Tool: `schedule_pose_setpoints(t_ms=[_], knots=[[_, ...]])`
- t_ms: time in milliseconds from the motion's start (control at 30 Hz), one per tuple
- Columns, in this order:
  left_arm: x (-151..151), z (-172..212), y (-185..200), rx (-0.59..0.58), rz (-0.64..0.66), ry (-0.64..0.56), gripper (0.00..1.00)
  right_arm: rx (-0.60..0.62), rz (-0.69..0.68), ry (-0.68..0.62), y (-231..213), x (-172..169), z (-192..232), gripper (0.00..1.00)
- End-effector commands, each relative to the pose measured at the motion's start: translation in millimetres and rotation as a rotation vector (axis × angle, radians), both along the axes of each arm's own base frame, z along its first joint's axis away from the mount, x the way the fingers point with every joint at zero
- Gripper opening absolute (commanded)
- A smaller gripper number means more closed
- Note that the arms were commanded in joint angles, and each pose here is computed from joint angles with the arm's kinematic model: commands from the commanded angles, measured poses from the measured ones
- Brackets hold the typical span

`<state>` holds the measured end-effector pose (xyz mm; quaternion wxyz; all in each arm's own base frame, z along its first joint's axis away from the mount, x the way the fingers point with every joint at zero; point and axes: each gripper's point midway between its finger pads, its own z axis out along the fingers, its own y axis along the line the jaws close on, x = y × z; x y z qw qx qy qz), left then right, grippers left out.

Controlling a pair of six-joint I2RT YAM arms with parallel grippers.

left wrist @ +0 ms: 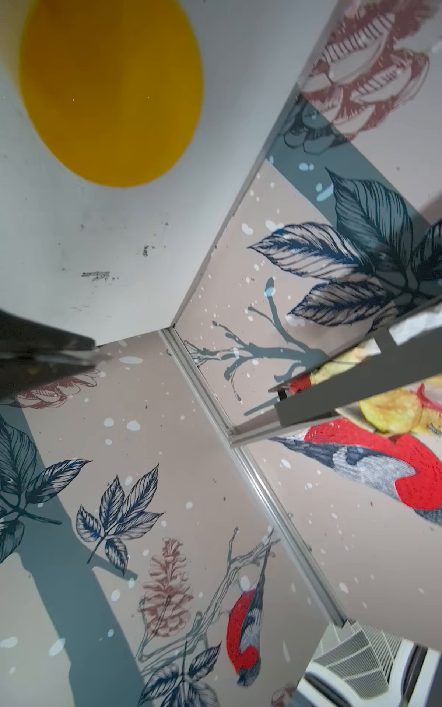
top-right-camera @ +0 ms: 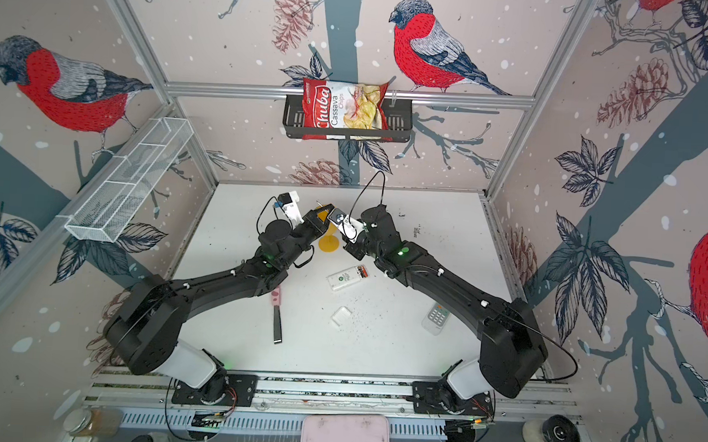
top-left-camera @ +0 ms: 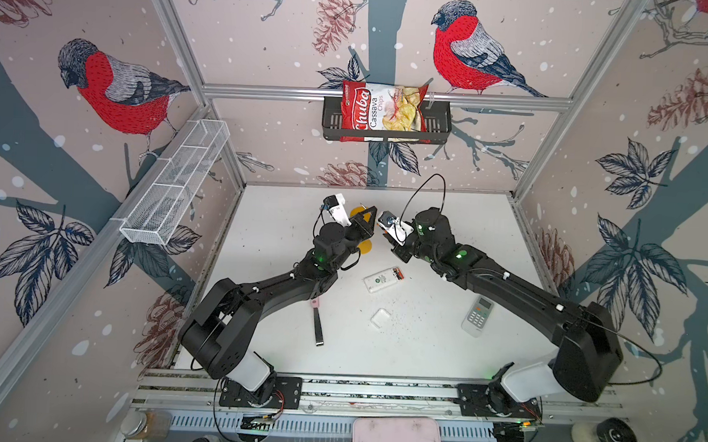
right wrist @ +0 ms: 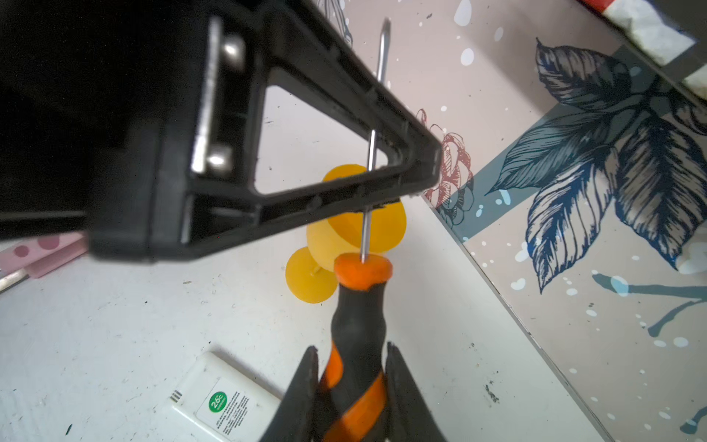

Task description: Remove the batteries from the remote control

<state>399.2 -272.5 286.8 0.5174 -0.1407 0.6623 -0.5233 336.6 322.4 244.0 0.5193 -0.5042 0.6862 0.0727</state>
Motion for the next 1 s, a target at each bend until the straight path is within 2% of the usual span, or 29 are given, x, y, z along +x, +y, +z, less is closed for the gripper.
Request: schedule_pose_setpoints(t_ms=[0, 167, 200, 333, 433, 467, 567, 700, 967], knots=[[3, -5, 3, 0.029, 0.02, -0.012, 0.0, 0.028, 0.009, -0.048, 3, 1, 13, 0.0], [1, -18, 6, 0.023, 0.021, 0.011, 0.0, 0.034, -0.004, -0.052, 1, 2, 14, 0.0], [1, -18, 6, 0.021, 0.021, 0.011, 0.0, 0.04, -0.012, -0.05, 0, 3, 14, 0.05], [-1, -15, 12, 0.01, 0.035, 0.006, 0.0, 0.088, -0.01, -0.013, -3, 4, 16, 0.52], [0, -8, 18, 0.003, 0.047, -0.006, 0.0, 0.168, 0.026, 0.049, -8, 1, 22, 0.7], [-1, -5, 19, 0.003, 0.046, -0.016, 0.0, 0.209, 0.039, 0.075, -11, 0, 25, 0.73], [1, 2, 20, 0.016, 0.04, -0.04, 0.0, 0.439, 0.097, 0.197, -19, -10, 42, 0.79], [4, 2, 23, -0.003, 0.037, -0.041, 0.0, 0.722, 0.149, 0.292, -36, -26, 51, 0.89], [7, 10, 22, -0.05, 0.032, -0.071, 0.0, 1.028, 0.225, 0.474, -39, -30, 56, 0.9]])
